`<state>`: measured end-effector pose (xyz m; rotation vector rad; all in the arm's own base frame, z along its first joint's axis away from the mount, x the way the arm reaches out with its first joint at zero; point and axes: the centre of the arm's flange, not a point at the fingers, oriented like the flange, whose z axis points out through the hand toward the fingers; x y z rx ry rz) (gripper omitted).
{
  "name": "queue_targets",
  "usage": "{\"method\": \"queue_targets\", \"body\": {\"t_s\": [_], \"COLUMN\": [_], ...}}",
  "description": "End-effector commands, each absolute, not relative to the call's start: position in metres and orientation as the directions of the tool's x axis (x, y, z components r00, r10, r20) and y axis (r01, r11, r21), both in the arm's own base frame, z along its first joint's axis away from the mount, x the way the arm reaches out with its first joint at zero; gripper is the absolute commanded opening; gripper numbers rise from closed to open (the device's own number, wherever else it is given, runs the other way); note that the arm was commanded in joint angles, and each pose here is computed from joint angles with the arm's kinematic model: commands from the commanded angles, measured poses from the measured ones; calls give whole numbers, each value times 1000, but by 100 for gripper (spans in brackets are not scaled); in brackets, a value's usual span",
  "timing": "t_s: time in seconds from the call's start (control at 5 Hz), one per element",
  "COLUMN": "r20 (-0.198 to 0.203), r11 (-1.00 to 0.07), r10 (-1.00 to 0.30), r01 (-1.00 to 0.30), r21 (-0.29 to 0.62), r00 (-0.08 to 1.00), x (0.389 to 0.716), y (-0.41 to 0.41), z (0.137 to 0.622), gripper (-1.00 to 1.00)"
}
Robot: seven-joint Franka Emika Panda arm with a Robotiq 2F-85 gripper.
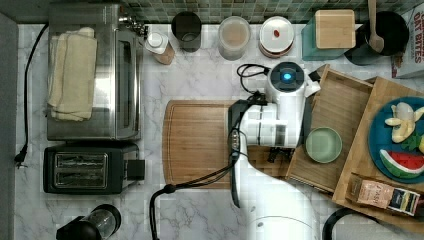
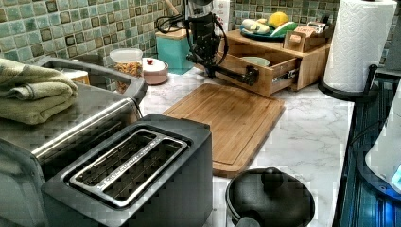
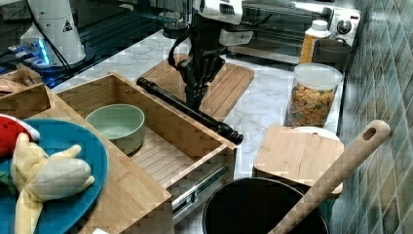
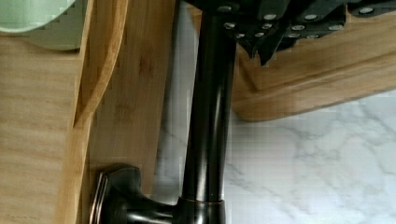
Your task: Close the drawer.
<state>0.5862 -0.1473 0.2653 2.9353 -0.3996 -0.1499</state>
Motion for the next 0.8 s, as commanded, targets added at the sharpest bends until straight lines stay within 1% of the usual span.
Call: {"method": "queue_targets", "body": {"t_s": [0.2,0.4,0.6,0.8], "r20": [63,70,119,119], "r11": [-868,-832,-794,-794], "r10": [-431,-470,-524,-524], "r01": [-433,-468,-534,-534], "r21": [242,299,289,289], "r00": [900,880,843,844], "x": [478,454,437,437], "y": [-394,-430,-450,-450], "z": [335,343,341,341], "gripper": [-100,-100,-100,-100]}}
